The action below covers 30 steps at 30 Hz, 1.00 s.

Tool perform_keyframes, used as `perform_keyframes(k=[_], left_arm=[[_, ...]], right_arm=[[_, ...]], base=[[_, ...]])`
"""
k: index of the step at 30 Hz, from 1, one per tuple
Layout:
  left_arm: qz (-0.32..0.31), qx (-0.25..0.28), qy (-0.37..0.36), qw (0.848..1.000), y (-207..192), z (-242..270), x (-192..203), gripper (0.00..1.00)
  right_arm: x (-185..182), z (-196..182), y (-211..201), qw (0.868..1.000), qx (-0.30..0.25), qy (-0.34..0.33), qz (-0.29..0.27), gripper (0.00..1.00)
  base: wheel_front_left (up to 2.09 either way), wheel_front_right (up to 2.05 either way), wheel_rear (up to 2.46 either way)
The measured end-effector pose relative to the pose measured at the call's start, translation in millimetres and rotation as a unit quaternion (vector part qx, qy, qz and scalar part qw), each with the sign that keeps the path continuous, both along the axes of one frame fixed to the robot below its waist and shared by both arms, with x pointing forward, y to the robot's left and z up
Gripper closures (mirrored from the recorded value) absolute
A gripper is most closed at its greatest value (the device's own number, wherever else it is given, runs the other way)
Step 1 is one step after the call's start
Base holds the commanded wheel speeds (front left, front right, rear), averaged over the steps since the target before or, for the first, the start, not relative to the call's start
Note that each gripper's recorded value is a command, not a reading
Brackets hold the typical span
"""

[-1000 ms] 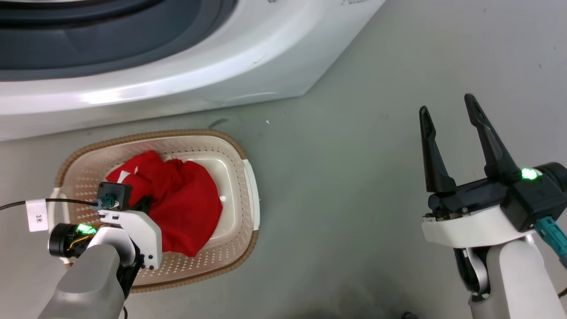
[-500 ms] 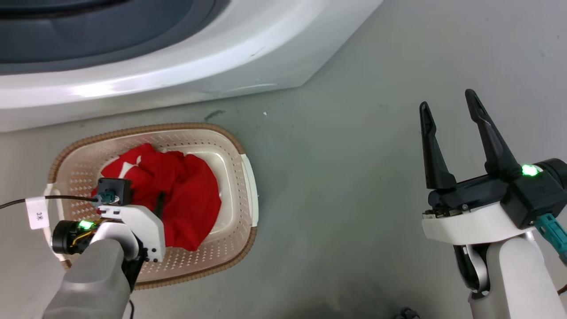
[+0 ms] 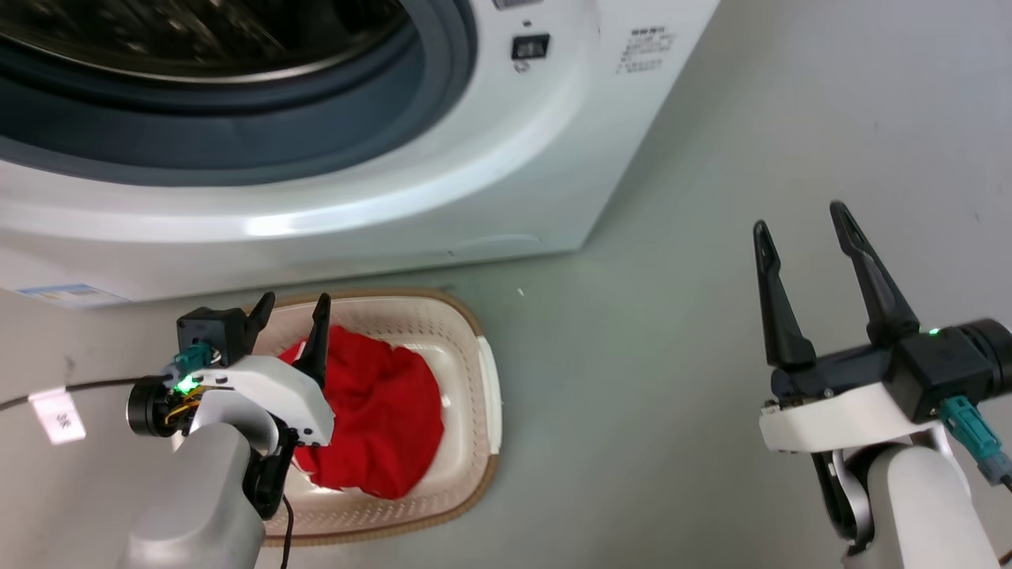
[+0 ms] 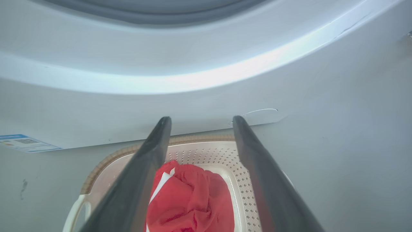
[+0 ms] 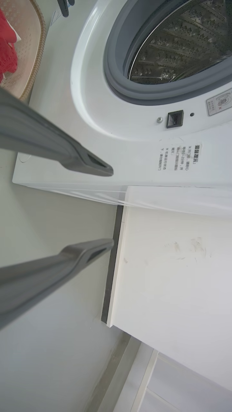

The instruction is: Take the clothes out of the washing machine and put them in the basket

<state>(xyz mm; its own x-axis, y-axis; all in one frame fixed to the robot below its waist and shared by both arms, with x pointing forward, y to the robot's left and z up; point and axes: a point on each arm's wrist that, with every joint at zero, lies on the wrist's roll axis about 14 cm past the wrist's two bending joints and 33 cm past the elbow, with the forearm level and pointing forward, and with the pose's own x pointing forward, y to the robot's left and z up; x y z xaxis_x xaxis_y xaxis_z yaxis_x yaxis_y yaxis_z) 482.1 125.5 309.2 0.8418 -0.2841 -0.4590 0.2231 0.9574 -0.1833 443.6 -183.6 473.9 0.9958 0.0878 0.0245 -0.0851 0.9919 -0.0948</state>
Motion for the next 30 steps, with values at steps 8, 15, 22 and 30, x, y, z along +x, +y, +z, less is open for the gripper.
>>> perform_keyframes(k=[8,15,22,30], left_arm=[[0.057,-0.012,-0.159,0.986,29,109,-5,0.0],[0.094,-0.007,-0.26,0.961,47,179,-36,0.0],[0.1,0.004,-0.297,0.95,42,204,-76,0.0],[0.108,0.024,-0.3,0.947,45,206,-105,0.0]], right_arm=[[-16,29,6,0.999,0.003,-0.032,0.006,0.0],[-31,54,12,0.998,0.004,-0.063,0.013,0.0],[-49,67,12,0.997,0.009,-0.08,0.012,0.0],[-68,76,9,0.995,0.019,-0.093,0.007,0.0]], base=[[0.0,0.0,0.0],[0.0,0.0,0.0],[0.0,0.0,0.0],[0.0,0.0,0.0]])
